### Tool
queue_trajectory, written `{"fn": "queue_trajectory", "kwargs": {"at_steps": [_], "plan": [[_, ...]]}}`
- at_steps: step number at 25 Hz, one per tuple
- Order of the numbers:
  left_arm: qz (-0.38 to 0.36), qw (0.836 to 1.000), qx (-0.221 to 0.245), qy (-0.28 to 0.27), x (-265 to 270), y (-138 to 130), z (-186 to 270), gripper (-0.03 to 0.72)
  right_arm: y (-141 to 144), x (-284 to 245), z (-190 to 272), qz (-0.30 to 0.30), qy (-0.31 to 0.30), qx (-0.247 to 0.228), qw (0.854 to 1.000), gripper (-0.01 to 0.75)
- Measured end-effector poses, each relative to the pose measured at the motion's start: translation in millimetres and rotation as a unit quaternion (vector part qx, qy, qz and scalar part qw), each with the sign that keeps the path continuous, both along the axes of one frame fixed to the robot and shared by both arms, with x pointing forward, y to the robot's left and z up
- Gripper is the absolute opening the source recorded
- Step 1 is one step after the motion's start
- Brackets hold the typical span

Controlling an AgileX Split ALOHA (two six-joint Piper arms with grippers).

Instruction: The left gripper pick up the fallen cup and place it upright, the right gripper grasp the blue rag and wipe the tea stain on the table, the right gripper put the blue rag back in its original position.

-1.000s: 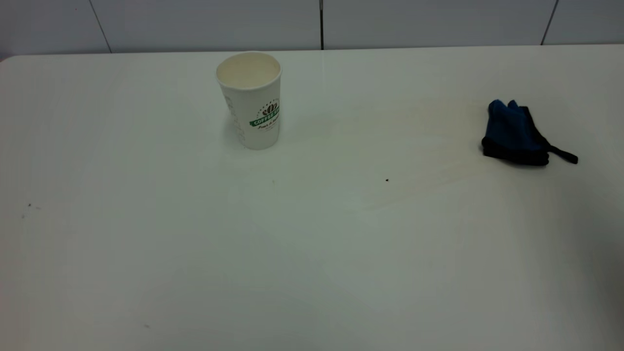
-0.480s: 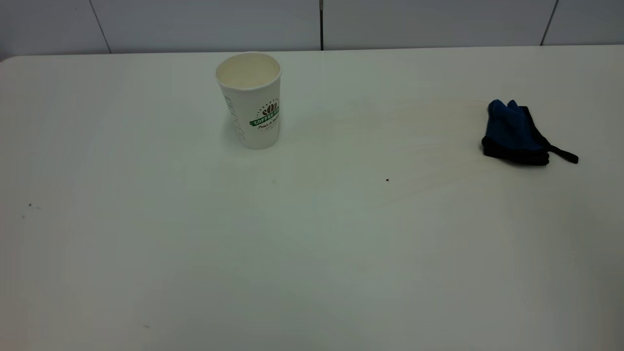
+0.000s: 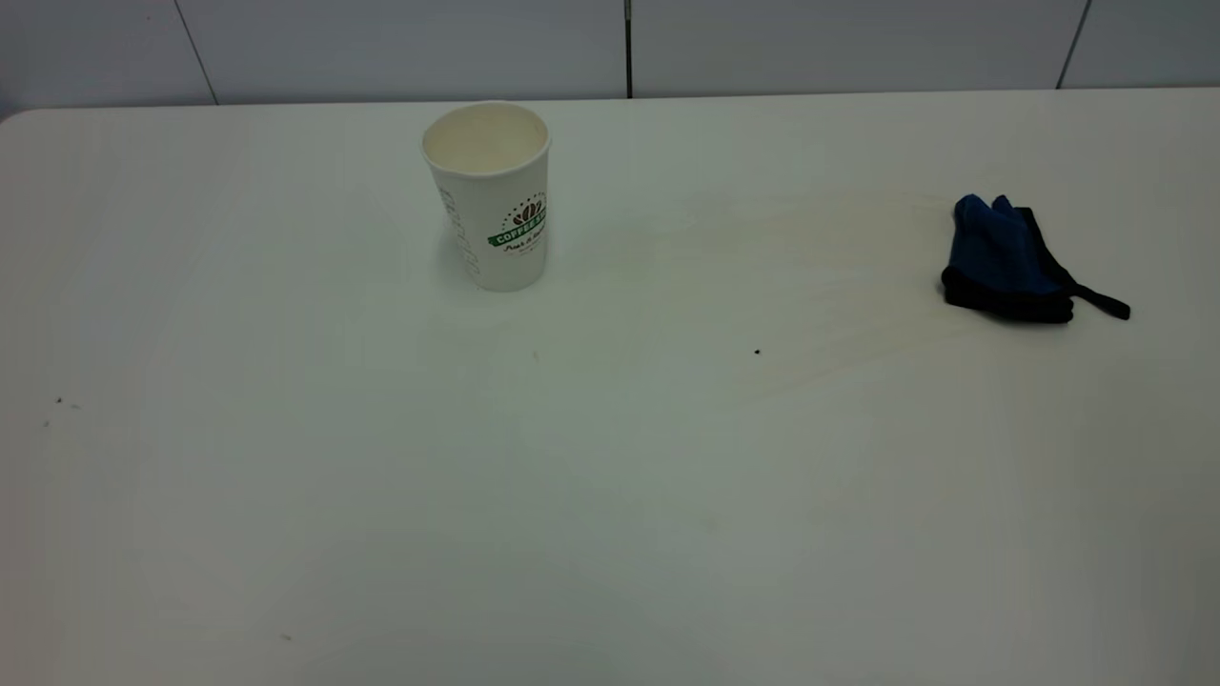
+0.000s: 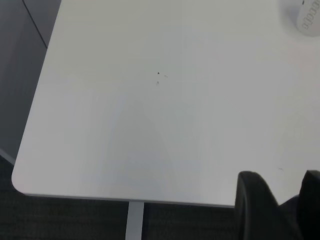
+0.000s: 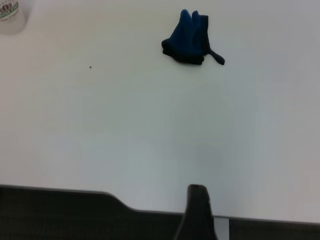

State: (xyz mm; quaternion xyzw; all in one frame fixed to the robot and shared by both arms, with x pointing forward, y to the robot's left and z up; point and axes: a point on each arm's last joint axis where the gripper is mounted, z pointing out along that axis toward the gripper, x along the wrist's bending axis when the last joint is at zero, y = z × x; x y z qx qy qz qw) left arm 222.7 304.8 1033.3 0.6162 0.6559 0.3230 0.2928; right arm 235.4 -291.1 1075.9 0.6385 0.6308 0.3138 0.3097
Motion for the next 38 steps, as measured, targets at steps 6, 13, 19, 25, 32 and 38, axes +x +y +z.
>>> {"fn": "queue_trajectory", "kwargs": {"at_steps": [6,13,19,25,32,38], "plan": [[0.0,1.0,0.0,0.0,0,0,0,0.241,-1,1,-30,-0.009,0.008,0.008,1.0,0.666],[0.0,1.0,0.0,0.0,0,0,0,0.241,-2,4,-36,-0.017,-0.03,0.001,0.999,0.66],[0.0,1.0,0.0,0.0,0,0,0,0.241,-2,-2,-37,-0.019,-0.054,-0.001,0.998,0.649],[0.0,1.0,0.0,0.0,0,0,0,0.241,-2,-3,-37,-0.018,-0.055,0.0,0.998,0.612],[0.0,1.0,0.0,0.0,0,0,0,0.241,-2,-3,-37,-0.018,-0.055,0.0,0.998,0.494],[0.0,1.0,0.0,0.0,0,0,0,0.241,-2,-3,-37,-0.018,-0.055,0.0,0.998,0.394]]}}
